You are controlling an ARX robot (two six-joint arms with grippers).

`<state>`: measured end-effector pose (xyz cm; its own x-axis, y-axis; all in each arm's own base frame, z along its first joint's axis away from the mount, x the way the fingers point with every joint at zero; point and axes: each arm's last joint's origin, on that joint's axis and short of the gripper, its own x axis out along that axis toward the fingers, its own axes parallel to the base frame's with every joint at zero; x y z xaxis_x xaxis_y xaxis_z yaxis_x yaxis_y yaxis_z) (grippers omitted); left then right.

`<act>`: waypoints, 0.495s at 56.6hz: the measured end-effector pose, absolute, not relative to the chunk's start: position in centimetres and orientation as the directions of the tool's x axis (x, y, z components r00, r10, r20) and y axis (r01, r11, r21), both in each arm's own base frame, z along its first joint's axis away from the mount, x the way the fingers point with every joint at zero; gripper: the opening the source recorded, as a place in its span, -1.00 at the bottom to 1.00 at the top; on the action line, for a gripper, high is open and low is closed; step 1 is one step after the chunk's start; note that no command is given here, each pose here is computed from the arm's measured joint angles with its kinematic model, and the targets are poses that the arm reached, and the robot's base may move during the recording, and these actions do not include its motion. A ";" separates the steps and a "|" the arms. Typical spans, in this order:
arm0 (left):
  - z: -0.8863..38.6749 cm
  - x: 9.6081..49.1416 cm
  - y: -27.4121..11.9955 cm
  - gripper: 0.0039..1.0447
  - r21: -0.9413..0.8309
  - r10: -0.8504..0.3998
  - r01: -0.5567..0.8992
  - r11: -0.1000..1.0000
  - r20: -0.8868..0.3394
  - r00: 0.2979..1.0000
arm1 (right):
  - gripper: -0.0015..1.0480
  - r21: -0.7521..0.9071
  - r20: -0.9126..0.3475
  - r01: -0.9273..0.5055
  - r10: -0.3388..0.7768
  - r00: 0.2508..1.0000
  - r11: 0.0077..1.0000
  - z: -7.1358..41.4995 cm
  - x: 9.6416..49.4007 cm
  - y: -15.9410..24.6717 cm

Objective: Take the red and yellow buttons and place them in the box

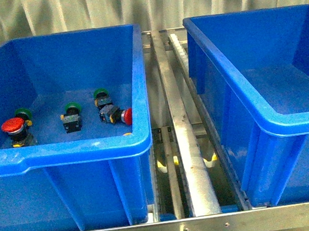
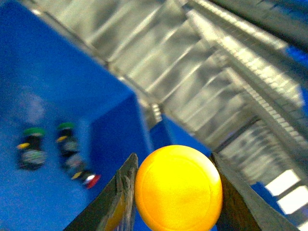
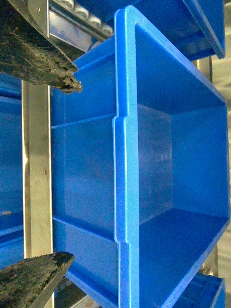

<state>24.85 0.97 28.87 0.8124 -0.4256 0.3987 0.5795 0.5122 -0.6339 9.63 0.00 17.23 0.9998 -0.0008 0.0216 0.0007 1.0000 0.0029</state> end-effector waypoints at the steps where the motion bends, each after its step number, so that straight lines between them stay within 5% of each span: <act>1: 28.9 24.9 0.9 -0.36 -0.639 -0.431 0.591 0.493 0.411 0.804 | 0.88 0.003 0.022 0.001 -0.001 1.000 1.000 17.2 9.6 0.0; 5: 28.9 25.6 -0.8 -0.36 -0.673 -0.520 0.673 0.308 0.473 0.711 | 0.88 0.003 0.022 0.000 0.000 1.000 1.000 17.2 9.6 0.0; 11: 28.2 26.9 -3.2 -0.36 -0.712 -0.625 0.679 0.179 0.451 0.637 | 0.88 0.003 0.022 0.000 0.000 1.000 1.000 17.2 9.6 0.0; 18: 27.5 29.0 -6.8 -0.36 -0.730 -0.731 0.674 0.108 0.401 0.552 | 0.88 0.003 0.022 0.002 -0.002 1.000 1.000 17.2 9.6 0.0; 28: 26.3 31.0 -9.1 -0.36 -0.752 -0.765 0.656 0.063 0.385 0.515 | 0.88 0.003 0.022 0.002 -0.002 1.000 1.000 17.2 9.6 0.0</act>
